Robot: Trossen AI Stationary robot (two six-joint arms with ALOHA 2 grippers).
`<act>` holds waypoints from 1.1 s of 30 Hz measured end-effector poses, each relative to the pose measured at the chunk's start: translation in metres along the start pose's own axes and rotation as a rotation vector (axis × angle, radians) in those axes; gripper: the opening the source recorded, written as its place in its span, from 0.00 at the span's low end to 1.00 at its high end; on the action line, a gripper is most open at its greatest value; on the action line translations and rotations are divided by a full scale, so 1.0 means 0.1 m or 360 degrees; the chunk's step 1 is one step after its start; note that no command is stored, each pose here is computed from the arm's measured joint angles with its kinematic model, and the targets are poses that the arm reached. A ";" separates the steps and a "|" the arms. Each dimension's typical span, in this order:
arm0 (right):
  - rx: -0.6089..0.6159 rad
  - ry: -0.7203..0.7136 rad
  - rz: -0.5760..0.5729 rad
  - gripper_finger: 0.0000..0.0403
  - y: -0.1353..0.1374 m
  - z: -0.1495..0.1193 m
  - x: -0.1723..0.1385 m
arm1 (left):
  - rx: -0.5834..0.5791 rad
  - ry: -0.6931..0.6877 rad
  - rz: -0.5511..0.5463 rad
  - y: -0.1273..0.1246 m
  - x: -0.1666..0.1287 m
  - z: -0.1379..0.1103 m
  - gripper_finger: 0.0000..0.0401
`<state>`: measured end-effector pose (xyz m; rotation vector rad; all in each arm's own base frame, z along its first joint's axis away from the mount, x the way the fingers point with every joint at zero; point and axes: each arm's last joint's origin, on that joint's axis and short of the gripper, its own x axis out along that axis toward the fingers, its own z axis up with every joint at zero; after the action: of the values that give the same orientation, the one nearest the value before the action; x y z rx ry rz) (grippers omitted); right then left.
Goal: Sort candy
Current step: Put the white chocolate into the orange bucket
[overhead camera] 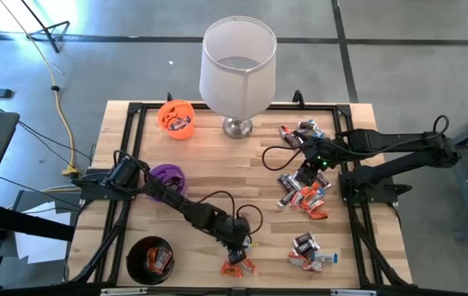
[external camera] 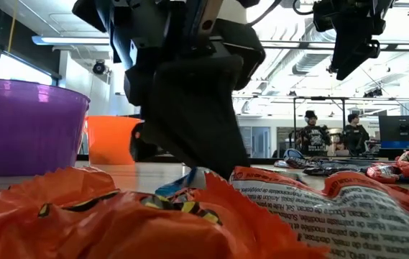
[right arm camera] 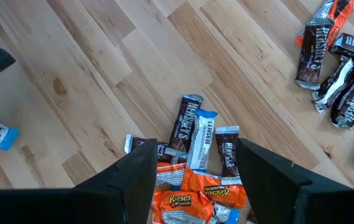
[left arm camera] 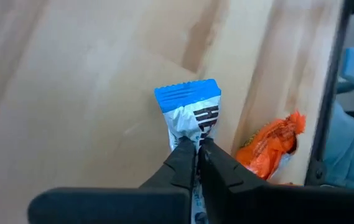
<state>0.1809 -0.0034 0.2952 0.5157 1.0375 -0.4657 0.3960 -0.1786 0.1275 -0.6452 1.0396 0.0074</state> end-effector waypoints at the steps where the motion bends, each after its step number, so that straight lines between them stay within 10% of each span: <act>1: 0.0000 0.0000 -0.0001 0.52 0.00 0.00 0.00 | -0.0030 0.0002 0.0012 0.00 -0.02 0.00 0.00; 18: 0.0000 0.0000 0.0000 0.52 0.00 0.00 0.00 | -0.0125 -0.0489 0.0544 -0.06 -1.89 0.10 0.00; 33: 0.0000 0.0000 0.0000 0.52 0.00 0.00 0.00 | -0.0242 -0.0506 0.1210 0.73 -3.09 0.09 0.00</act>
<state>0.1809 -0.0034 0.2952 0.5158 1.0375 -0.4657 0.2191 -0.0250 0.3422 -0.3354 0.9243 0.8325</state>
